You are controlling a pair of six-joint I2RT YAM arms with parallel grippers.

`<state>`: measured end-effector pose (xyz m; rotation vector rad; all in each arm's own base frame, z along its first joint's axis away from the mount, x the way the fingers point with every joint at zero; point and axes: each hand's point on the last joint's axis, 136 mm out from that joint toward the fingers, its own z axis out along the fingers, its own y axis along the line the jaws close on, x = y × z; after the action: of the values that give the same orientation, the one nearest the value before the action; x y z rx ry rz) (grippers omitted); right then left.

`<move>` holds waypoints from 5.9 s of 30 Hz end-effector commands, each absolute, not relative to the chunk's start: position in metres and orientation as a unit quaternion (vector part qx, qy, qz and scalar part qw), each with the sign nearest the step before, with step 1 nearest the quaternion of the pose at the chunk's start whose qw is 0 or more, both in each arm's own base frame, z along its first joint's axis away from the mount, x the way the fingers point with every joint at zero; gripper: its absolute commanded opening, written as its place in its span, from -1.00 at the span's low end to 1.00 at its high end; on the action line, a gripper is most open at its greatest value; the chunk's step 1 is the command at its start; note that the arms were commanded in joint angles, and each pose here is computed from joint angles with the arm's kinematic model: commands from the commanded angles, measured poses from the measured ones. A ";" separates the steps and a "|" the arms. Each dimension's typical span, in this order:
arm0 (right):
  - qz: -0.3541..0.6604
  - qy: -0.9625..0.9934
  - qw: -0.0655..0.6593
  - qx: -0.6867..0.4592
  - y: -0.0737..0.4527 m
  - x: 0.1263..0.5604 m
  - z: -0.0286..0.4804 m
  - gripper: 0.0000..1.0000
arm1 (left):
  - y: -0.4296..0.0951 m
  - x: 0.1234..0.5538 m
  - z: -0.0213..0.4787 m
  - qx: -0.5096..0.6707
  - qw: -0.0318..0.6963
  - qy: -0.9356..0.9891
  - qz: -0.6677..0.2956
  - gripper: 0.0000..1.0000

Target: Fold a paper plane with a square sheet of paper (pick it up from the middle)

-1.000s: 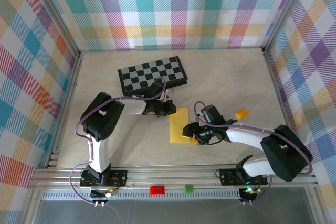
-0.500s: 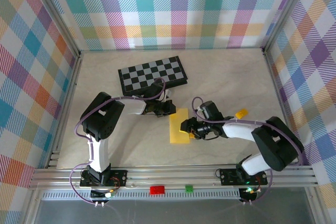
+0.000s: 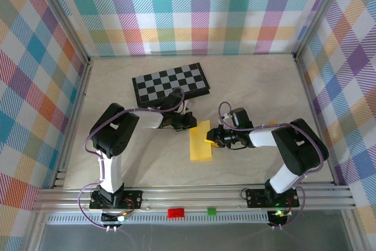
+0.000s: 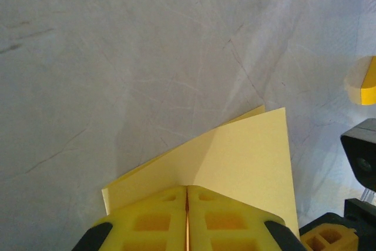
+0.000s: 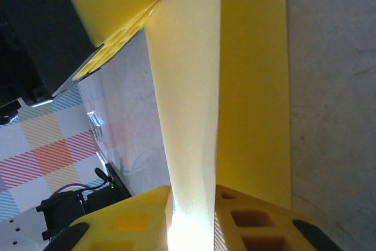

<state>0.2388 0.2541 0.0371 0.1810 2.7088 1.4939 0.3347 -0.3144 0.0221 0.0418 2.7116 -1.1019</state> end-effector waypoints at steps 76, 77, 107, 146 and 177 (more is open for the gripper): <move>0.503 0.862 0.046 0.048 0.261 0.275 0.060 -0.74 | -0.352 0.196 0.081 0.451 0.449 0.770 0.046 0.66; 0.503 0.862 0.046 0.047 0.261 0.275 0.060 -0.74 | -0.352 0.196 0.078 0.455 0.448 0.768 0.052 0.65; 0.480 0.873 0.066 0.048 0.252 0.274 0.066 -0.48 | -0.360 0.200 0.072 0.452 0.440 0.774 0.047 -0.88; 0.447 0.883 0.145 0.014 0.215 0.212 0.081 -0.38 | -0.340 0.224 0.056 0.272 0.258 0.890 -0.260 -0.72; 0.416 0.902 0.118 -0.006 0.234 0.206 0.060 -0.51 | -0.332 0.235 0.062 0.251 0.269 0.893 -0.259 -0.70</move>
<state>0.1973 0.2264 0.0510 -0.0014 2.6762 1.2042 0.2288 -0.3347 0.0589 0.7098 2.4169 -0.7001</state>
